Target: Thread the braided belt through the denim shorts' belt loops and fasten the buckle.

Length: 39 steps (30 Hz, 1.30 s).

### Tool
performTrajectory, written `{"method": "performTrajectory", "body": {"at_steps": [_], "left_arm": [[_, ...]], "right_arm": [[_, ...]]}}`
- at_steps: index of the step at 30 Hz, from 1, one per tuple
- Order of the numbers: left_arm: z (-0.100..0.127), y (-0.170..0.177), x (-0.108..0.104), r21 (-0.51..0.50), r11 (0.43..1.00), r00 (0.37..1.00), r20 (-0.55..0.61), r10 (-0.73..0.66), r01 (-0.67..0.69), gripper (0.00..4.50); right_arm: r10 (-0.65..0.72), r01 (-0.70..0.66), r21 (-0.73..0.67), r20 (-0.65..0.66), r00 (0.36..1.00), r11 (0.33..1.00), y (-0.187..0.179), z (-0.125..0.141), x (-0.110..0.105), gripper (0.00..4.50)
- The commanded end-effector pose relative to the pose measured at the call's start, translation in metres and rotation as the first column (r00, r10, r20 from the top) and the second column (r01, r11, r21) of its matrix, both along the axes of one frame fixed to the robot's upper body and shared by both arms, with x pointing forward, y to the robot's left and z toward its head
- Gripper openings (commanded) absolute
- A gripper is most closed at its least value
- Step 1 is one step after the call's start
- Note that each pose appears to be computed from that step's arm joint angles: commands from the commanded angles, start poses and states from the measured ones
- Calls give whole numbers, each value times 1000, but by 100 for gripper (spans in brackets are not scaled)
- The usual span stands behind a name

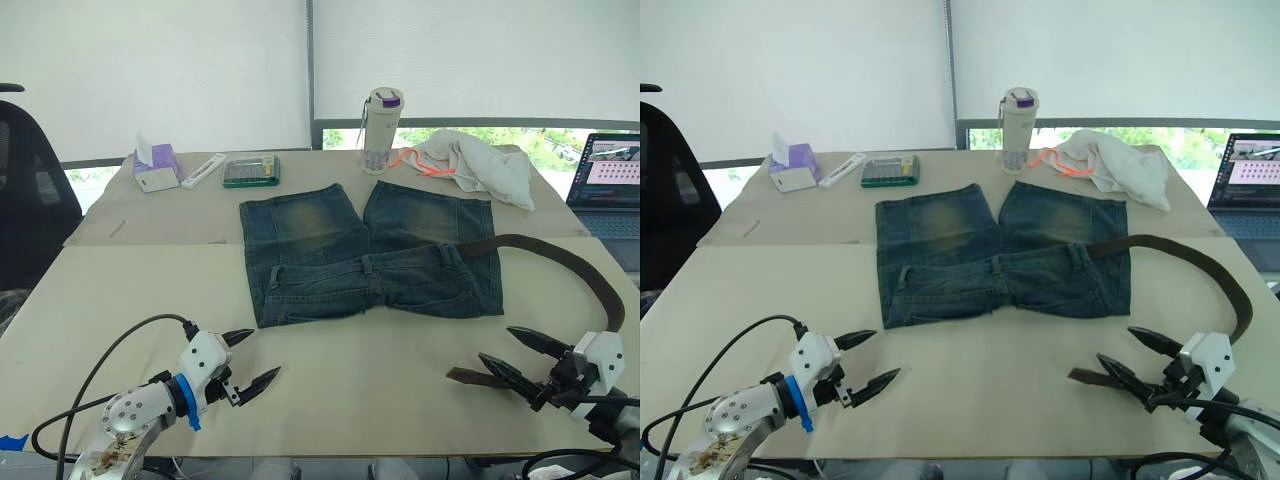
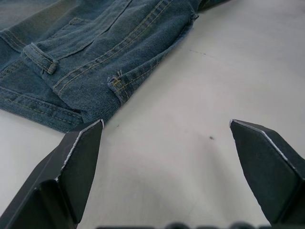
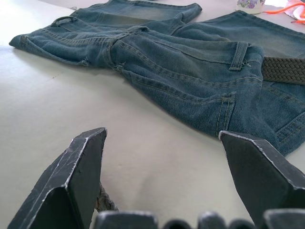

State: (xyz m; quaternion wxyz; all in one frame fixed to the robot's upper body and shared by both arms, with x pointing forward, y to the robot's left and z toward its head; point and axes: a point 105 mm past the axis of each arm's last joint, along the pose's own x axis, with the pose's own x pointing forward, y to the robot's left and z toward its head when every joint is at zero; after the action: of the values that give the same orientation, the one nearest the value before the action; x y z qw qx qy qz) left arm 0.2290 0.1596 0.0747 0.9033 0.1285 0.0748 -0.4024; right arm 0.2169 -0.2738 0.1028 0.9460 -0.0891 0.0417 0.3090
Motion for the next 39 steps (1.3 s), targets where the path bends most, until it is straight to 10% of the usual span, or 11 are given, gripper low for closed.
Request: {"method": "performTrajectory", "body": {"at_steps": [1,13,29,39], "left_arm": [[9,-1,2,-8,1000,999,34,-2,2,450],[25,-3,2,-6,998,995,83,-60,61,450],[97,-4,8,17,970,957,158,-244,244,450],[106,-18,6,18,970,955,169,-242,242,450]], "right_arm": [[6,-6,0,35,999,1000,-1,10,1,418],[110,-102,-161,39,993,982,20,15,22,418],[195,-268,-588,-186,963,763,57,-11,103,418],[149,-228,-532,-188,971,815,62,5,114,95]]}}
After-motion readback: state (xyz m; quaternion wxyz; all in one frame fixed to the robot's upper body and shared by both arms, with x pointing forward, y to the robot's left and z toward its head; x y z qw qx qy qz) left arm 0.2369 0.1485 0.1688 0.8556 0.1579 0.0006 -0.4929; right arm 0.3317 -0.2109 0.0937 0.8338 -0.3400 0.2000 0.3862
